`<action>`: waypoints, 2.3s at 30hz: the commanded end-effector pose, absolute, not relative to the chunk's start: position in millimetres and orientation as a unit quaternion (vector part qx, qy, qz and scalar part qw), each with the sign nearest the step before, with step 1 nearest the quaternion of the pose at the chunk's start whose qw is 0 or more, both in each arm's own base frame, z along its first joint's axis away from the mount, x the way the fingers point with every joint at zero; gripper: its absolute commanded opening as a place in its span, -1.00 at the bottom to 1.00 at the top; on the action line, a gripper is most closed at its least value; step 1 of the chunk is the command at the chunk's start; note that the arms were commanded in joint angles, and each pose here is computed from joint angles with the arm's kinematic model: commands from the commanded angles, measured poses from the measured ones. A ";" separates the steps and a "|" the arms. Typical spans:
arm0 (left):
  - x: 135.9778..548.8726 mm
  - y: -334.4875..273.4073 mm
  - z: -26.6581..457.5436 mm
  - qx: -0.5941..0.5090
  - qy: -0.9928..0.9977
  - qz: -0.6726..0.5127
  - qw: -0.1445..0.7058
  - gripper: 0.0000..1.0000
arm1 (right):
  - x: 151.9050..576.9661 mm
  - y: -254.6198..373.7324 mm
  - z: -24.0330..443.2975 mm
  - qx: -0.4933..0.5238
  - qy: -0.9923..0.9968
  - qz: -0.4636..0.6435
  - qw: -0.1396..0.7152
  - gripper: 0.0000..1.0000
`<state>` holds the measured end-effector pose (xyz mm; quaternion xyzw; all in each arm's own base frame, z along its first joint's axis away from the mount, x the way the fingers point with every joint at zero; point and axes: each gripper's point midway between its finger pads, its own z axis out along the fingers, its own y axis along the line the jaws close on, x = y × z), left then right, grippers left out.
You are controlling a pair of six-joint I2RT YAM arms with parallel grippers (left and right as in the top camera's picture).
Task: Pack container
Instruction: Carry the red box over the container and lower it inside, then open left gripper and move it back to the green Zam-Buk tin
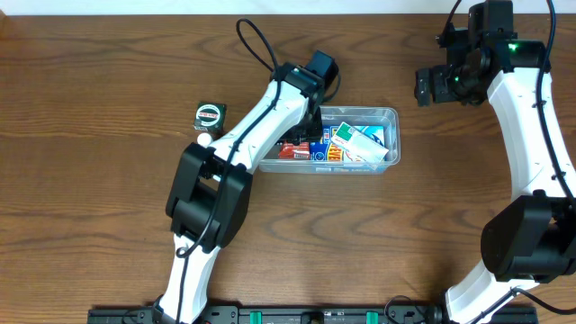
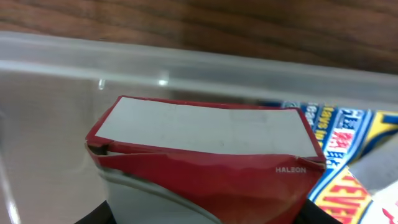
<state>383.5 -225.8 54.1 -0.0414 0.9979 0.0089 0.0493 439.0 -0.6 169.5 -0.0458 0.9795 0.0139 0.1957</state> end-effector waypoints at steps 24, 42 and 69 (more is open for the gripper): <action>384.6 -218.7 46.8 -0.045 0.998 0.023 0.046 0.47 | 438.8 -2.8 172.2 -0.036 0.979 0.014 0.198 0.99; 402.3 -163.2 232.3 0.035 0.969 -0.007 0.245 0.82 | 438.8 -2.8 172.2 -0.036 0.979 0.014 0.198 0.99; 449.5 17.8 164.2 -0.066 0.985 0.036 0.156 0.92 | 438.8 -2.8 172.2 -0.036 0.979 0.014 0.198 0.98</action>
